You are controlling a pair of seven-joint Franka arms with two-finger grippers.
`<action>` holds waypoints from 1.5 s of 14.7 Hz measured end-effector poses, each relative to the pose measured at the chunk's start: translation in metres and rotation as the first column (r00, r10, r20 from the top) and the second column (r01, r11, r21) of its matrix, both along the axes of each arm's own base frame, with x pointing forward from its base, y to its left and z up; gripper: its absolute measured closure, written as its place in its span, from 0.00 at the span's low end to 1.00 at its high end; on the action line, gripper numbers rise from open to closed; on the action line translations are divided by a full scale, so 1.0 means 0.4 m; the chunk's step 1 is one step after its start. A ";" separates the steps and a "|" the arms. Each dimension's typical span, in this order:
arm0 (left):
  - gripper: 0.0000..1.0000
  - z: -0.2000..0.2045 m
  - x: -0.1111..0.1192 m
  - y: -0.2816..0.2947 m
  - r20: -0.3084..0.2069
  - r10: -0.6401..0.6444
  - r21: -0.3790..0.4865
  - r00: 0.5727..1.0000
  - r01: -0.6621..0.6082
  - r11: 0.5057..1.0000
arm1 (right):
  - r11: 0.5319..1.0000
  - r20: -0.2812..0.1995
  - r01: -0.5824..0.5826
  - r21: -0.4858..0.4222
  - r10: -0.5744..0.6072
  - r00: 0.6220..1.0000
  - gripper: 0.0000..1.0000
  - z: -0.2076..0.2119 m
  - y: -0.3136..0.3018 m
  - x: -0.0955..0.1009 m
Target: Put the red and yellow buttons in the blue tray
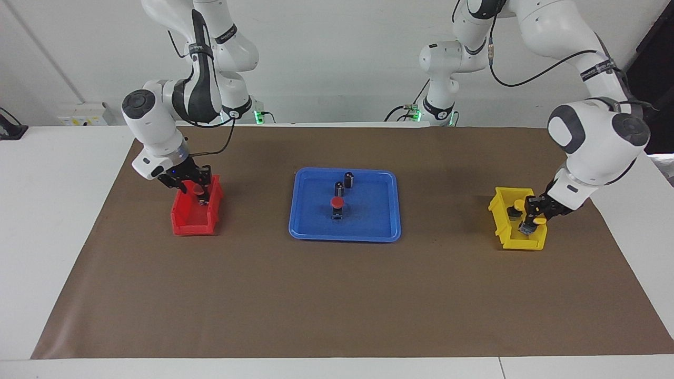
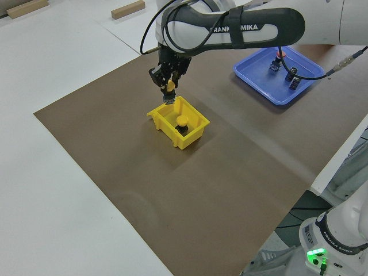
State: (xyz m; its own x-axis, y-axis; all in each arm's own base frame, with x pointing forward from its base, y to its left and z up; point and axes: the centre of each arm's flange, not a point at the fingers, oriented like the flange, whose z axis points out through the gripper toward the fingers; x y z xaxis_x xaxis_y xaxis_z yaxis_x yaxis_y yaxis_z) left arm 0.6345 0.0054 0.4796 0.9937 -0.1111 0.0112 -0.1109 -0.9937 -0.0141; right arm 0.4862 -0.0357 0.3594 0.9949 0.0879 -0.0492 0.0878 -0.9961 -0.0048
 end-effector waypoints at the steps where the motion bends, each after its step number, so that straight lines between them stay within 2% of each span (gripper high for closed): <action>1: 0.59 0.018 0.002 -0.077 0.008 0.029 -0.003 1.000 -0.029 1.000 | 1.000 -0.001 0.001 0.000 -0.001 1.000 0.38 -0.005 -0.001 -0.003; 4: 0.59 -0.022 -0.043 -0.392 -0.029 0.060 -0.049 0.998 -0.061 0.997 | 1.000 0.005 0.006 0.000 -0.006 1.000 0.38 -0.029 -0.012 -0.017; 6: 0.59 -0.074 -0.124 -0.620 -0.042 0.081 -0.056 0.996 -0.083 0.995 | 1.000 0.001 -0.004 0.001 0.004 1.000 0.40 -0.039 -0.015 -0.026; 8: 0.59 -0.106 -0.208 -0.788 -0.043 0.097 -0.070 0.994 -0.100 0.993 | 1.000 0.003 -0.005 0.001 0.005 1.000 0.42 -0.039 -0.025 -0.030; 9: 0.59 -0.109 -0.238 -0.842 -0.047 0.098 -0.088 0.994 -0.101 0.991 | 1.000 0.007 -0.005 0.001 0.005 1.000 0.51 -0.038 -0.029 -0.029; 10: 0.59 -0.111 -0.259 -0.878 -0.049 0.091 -0.103 0.995 -0.096 0.990 | 1.000 0.011 -0.005 0.001 0.005 1.000 0.60 -0.037 -0.029 -0.028; 14: 0.59 -0.188 -0.322 -0.961 -0.055 0.077 -0.107 0.995 -0.083 0.991 | 1.000 0.022 -0.017 -0.001 0.017 1.000 0.60 -0.012 -0.018 -0.011; 15: 0.59 -0.221 -0.325 -0.968 -0.061 0.077 -0.099 0.995 -0.083 0.992 | 1.000 0.007 -0.020 0.000 0.020 1.000 0.60 0.012 -0.015 0.001; 19: 0.59 -0.315 -0.305 -0.970 -0.062 0.089 -0.084 0.994 -0.094 0.992 | 1.000 -0.049 -0.023 0.006 0.023 0.999 0.60 0.180 -0.018 0.084; 22: 0.59 -0.311 -0.303 -0.971 -0.058 0.089 -0.087 0.994 -0.094 0.992 | 0.999 -0.060 -0.032 0.014 0.032 0.998 0.60 0.277 0.015 0.150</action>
